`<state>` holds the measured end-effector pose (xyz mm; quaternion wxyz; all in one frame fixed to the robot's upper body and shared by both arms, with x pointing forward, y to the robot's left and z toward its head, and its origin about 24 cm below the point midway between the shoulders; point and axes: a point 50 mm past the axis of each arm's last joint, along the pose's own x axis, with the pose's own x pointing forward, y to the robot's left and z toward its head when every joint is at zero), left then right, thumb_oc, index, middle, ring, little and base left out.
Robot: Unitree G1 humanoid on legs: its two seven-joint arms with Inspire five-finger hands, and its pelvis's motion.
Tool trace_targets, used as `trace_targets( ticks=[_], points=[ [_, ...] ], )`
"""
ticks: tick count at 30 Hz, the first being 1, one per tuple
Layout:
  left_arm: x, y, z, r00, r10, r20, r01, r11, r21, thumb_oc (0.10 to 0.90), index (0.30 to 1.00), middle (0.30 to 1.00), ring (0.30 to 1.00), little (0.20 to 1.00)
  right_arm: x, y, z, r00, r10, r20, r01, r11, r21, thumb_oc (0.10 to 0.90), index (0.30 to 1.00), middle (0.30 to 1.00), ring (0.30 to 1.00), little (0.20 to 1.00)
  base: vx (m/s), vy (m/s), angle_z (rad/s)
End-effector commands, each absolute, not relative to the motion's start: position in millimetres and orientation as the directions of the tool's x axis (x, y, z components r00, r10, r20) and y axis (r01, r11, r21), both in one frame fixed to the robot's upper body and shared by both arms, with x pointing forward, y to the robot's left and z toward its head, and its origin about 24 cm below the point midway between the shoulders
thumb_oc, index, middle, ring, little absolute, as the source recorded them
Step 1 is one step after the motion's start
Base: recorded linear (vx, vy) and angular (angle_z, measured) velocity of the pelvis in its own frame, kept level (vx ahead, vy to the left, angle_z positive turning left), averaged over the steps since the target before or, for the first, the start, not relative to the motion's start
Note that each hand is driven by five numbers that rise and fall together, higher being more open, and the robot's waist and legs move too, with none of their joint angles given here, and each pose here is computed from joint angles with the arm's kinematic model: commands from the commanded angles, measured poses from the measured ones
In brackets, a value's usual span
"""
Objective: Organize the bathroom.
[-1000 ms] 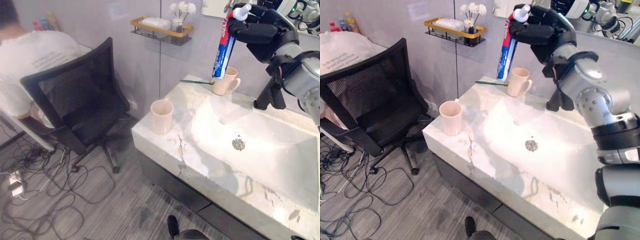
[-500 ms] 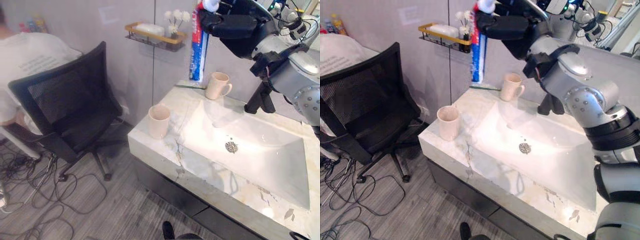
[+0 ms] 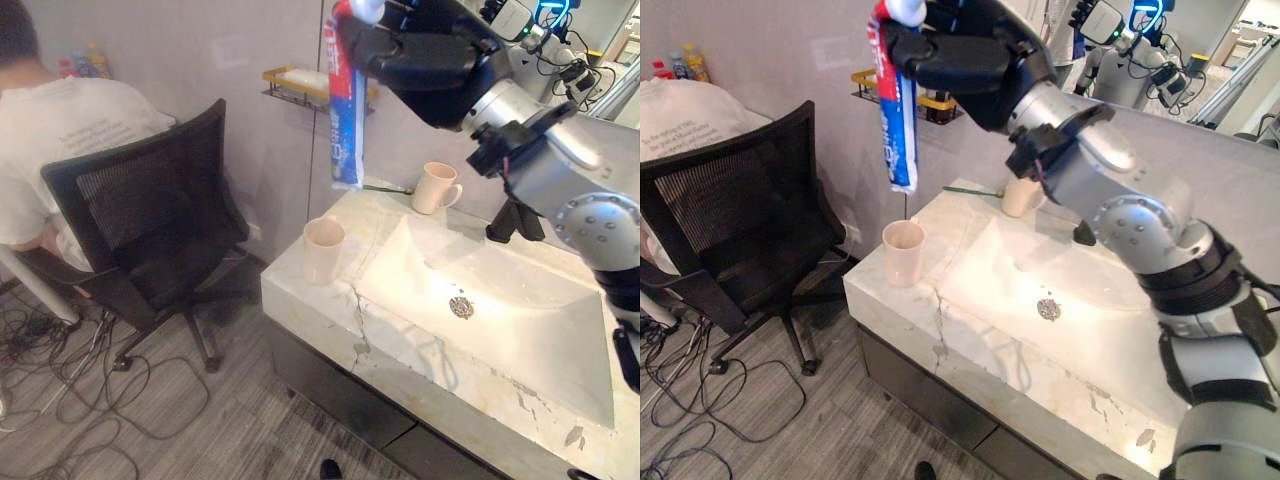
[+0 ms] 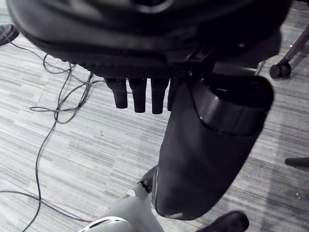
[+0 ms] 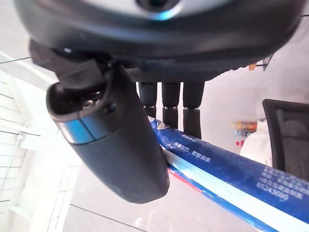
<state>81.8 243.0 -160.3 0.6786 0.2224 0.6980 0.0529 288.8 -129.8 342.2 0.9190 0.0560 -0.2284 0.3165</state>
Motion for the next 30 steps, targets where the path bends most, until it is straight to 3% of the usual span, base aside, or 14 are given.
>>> trace_targets(
  ticks=[1, 12, 30],
  points=[
    [64, 279, -152, -0.044, 0.497, -0.867, 0.251, 0.845, 0.472, 0.800, 0.900, 0.900, 0.900, 0.900, 282, -147, 391, 0.578, 0.359, 0.733, -0.557, 0.830, 0.034, 0.400, 0.300, 0.300, 0.300, 0.300, -0.01, -0.074, 0.04],
    [52, 275, -155, -0.047, 0.482, -0.875, 0.261, 0.851, 0.455, 0.800, 0.900, 0.900, 0.900, 0.900, 297, -134, 369, 0.578, 0.306, 0.757, -0.489, 0.872, 0.020, 0.400, 0.300, 0.300, 0.300, 0.300, 0.03, -0.039, 0.09],
    [45, 265, -159, -0.070, 0.471, -0.880, 0.233, 0.865, 0.444, 0.800, 0.900, 0.900, 0.900, 0.900, 298, -127, 348, 0.486, 0.259, 0.835, -0.300, 0.946, -0.119, 0.400, 0.300, 0.300, 0.300, 0.300, 0.02, -0.014, 0.08]
  ],
)
